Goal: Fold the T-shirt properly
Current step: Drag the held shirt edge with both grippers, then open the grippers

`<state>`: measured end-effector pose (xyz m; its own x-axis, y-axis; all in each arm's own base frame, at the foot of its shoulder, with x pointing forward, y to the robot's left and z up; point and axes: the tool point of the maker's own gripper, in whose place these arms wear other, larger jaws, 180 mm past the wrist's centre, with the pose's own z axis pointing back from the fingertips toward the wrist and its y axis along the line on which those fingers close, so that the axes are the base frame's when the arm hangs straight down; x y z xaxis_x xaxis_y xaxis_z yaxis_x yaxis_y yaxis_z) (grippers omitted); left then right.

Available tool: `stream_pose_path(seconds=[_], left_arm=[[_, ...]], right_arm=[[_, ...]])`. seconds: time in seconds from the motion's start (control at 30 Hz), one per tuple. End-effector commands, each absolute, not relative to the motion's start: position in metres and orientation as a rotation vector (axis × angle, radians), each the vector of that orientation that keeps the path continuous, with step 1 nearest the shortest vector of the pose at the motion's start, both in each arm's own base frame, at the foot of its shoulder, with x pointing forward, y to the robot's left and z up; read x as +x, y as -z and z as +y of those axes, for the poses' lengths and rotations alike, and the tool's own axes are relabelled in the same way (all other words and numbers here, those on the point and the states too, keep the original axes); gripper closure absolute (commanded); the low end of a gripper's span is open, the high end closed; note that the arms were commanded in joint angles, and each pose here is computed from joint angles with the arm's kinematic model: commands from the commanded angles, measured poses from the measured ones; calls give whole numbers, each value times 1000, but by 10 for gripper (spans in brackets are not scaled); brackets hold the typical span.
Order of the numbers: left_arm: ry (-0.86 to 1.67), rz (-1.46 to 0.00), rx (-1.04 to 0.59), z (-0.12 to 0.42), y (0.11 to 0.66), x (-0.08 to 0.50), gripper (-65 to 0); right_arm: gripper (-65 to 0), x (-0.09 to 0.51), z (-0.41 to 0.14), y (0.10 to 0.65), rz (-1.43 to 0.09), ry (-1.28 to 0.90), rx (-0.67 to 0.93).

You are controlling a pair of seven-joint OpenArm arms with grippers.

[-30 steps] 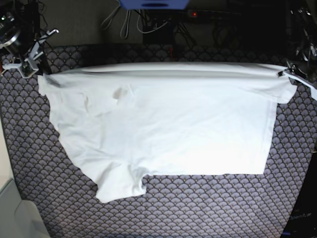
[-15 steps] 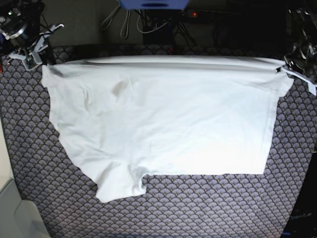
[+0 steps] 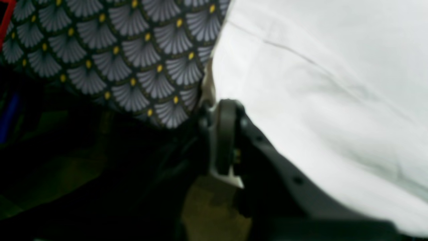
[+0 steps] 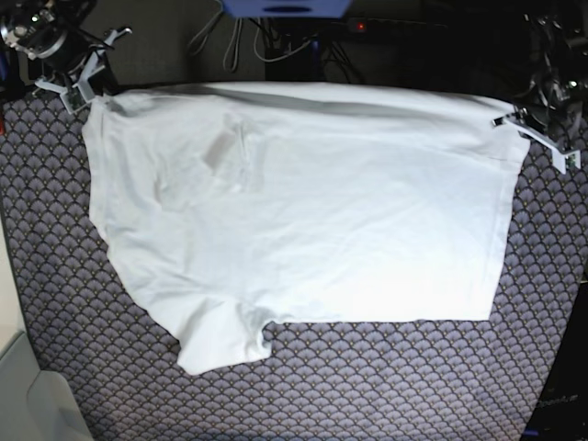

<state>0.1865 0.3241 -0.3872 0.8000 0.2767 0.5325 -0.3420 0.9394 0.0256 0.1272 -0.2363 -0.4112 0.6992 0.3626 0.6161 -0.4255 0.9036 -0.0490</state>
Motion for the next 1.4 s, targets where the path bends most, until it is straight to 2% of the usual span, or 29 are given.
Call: stream_pose_path(seconds=[0.0, 0.13, 0.27, 0.37, 0.43, 0.5, 0.6, 1.13, 1.37], left_arm=[[-318, -582, 152, 332, 377, 192, -10], [-317, -581, 153, 333, 377, 192, -14], [-318, -578, 153, 333, 377, 191, -113], [-315, -558, 156, 333, 381, 183, -214], [-315, -555, 157, 333, 382, 182, -247], [-314, -551, 155, 332, 382, 181, -250], [-314, -551, 155, 332, 382, 181, -250], [-311, -526, 154, 331, 386, 170, -251], [-313, -526, 158, 333, 385, 169, -251]], right_arm=[[0, 130, -240, 405, -682, -449, 90], [0, 130, -240, 405, -680, -450, 89], [-2, 120, -247, 412, -605, -477, 71], [-61, 113, -245, 419, -528, -539, 75], [-123, 108, -241, 423, -498, -573, 89], [-196, 108, -240, 423, -493, -588, 93], [-245, 110, -239, 421, -504, -588, 94], [-235, 118, -252, 414, -526, -573, 58], [-235, 132, -265, 394, -581, -565, -2]])
